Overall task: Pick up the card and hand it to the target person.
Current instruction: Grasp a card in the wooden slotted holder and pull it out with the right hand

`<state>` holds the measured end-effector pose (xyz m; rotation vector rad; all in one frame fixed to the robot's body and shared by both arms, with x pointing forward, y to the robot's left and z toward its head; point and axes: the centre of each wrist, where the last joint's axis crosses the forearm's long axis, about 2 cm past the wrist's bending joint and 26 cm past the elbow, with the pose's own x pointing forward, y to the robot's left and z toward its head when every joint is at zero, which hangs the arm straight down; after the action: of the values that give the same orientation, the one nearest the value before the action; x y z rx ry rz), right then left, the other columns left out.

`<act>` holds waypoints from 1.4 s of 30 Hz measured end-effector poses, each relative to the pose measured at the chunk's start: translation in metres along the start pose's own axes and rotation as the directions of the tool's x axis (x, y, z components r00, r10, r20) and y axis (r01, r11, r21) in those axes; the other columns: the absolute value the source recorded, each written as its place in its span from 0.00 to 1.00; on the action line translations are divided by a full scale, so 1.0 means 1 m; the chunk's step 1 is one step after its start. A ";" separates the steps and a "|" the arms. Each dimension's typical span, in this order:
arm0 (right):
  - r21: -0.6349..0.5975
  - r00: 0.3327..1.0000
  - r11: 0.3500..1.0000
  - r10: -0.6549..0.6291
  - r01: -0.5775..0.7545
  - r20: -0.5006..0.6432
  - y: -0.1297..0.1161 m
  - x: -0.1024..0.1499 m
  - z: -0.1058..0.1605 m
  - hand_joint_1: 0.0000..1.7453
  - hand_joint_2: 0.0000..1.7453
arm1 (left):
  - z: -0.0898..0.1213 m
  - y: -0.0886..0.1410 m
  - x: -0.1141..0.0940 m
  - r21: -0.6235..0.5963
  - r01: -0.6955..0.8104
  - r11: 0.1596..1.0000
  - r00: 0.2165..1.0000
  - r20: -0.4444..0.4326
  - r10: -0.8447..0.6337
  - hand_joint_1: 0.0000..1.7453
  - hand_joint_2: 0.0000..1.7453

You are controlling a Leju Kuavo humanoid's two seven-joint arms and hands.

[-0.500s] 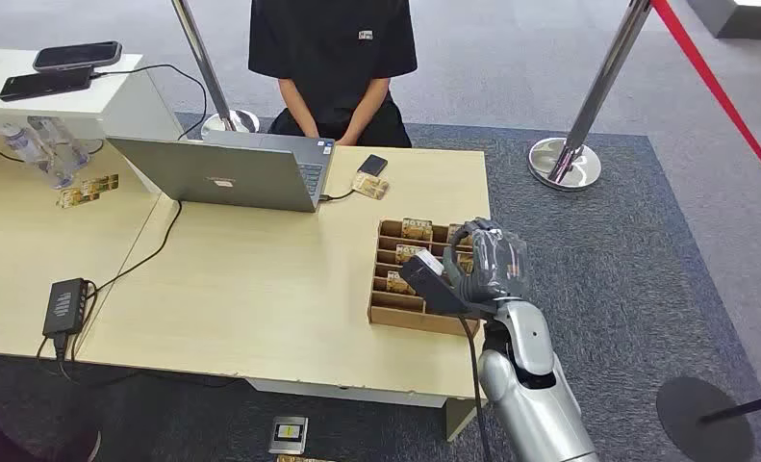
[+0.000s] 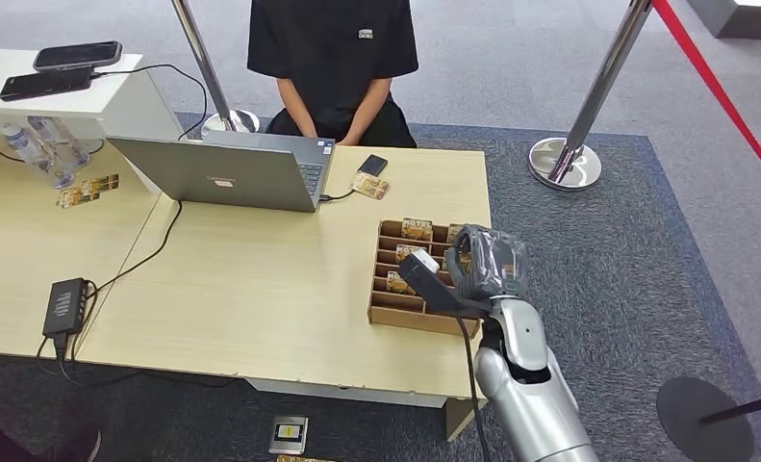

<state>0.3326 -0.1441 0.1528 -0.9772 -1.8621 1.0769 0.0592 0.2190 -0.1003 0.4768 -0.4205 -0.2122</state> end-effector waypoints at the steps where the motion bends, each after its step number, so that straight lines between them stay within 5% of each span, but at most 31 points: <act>1: 0.002 1.000 1.000 0.004 -0.004 -0.004 0.001 0.000 0.000 0.72 1.00 | 0.000 0.000 0.000 0.000 0.001 1.000 1.000 0.000 -0.001 0.00 0.00; 12: 0.020 0.999 0.999 0.026 -0.025 -0.041 0.005 -0.002 0.000 0.51 1.00 | 0.000 0.000 0.000 -0.002 0.006 1.000 1.000 0.008 -0.006 0.00 0.00; 25: 0.046 0.997 0.998 0.040 -0.037 -0.072 0.005 -0.003 -0.009 0.60 1.00 | 0.000 0.000 0.001 -0.010 0.008 1.000 1.000 0.008 -0.008 0.00 0.00; 42: 0.081 0.992 0.995 0.069 -0.060 -0.106 0.010 -0.009 -0.020 0.56 1.00 | -0.001 0.000 0.002 -0.010 0.003 1.000 1.000 0.007 -0.003 0.00 0.00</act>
<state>0.3560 -0.1422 0.1487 -1.0363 -1.6995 1.1036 0.0612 0.2188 -0.1001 0.4668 -0.4253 -0.2186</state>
